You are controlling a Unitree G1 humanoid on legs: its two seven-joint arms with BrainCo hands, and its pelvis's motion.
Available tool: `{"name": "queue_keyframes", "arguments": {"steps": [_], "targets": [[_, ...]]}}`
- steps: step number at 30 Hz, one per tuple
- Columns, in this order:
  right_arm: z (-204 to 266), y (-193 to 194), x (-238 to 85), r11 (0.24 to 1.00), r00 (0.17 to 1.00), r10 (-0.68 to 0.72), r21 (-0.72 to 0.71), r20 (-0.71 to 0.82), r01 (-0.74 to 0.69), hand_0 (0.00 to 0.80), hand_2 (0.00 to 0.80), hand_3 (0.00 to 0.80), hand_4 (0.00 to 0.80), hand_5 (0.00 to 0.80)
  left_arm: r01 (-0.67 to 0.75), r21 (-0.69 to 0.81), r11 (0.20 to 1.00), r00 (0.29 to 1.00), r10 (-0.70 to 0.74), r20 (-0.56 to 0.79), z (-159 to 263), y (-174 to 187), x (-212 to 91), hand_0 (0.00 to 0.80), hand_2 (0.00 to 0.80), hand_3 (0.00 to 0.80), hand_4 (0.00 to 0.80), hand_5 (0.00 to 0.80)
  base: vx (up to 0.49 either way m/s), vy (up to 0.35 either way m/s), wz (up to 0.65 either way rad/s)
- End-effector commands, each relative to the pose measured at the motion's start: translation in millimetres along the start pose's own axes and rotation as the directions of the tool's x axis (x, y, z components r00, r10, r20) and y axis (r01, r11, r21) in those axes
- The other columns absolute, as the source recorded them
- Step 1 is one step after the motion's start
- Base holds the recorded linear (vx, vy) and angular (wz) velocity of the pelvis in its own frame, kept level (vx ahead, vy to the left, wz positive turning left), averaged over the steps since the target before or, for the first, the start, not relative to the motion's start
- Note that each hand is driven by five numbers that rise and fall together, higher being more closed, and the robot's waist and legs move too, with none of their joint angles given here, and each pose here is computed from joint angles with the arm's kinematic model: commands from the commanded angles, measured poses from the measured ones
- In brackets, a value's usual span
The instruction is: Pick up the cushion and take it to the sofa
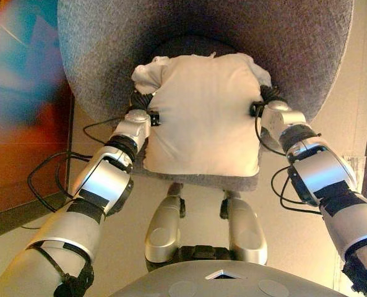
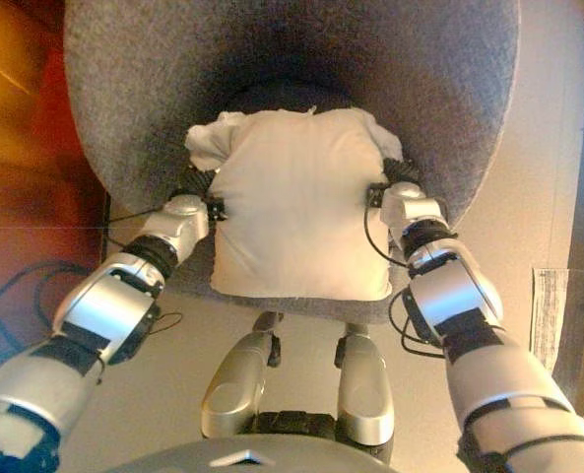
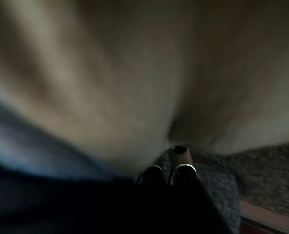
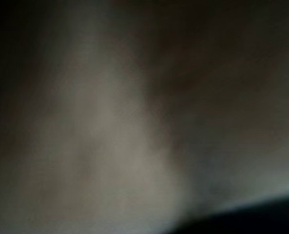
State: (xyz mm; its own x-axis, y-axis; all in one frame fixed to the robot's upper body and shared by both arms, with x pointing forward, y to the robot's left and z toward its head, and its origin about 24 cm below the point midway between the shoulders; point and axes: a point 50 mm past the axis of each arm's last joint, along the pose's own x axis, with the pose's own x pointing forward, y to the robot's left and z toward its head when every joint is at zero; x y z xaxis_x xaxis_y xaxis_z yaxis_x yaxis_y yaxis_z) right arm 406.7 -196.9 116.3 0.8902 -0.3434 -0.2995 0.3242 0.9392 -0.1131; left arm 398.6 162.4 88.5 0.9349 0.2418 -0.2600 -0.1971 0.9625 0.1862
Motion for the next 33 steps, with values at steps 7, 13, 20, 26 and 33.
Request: {"name": "queue_keyframes", "arguments": {"steps": [7,13,20,26,33], "targets": [[120,-24,-32,0.999,0.82,-0.033,0.035,0.571,0.016,0.0,0.0,0.0,0.0,0.0,0.064,-0.098,0.993,0.925,-0.023,0.379,57,10,-15,0.0,0.0,0.0,0.0,0.0,-0.007,-0.02,0.02],[132,-70,-48,0.994,0.7,-0.101,0.04,0.707,0.103,0.0,0.0,0.0,0.0,0.0,0.022,-0.159,0.987,0.913,0.045,0.407,33,56,-22,0.0,0.0,0.0,0.0,0.0,-0.004,0.001,0.02],[127,-106,-58,0.982,0.647,-0.164,0.062,0.744,0.177,0.0,0.0,0.0,0.0,0.0,-0.005,-0.204,0.979,0.917,0.086,0.389,14,84,-30,0.0,0.0,0.0,0.0,0.0,-0.002,0.008,0.01],[127,-118,-60,0.978,0.634,-0.17,0.051,0.755,0.201,0.0,0.0,0.0,0.0,0.0,0.007,-0.212,0.977,0.91,0.082,0.406,12,92,-34,0.0,0.0,0.0,0.0,0.0,-0.014,0.008,0.02],[88,-142,-61,0.959,0.633,-0.246,0.09,0.734,0.268,0.0,0.0,0.0,0.0,0.0,-0.127,-0.293,0.947,0.895,0.237,0.378,-5,122,-43,0.0,0.0,0.0,0.0,0.0,0.001,-0.012,0.03]]}}
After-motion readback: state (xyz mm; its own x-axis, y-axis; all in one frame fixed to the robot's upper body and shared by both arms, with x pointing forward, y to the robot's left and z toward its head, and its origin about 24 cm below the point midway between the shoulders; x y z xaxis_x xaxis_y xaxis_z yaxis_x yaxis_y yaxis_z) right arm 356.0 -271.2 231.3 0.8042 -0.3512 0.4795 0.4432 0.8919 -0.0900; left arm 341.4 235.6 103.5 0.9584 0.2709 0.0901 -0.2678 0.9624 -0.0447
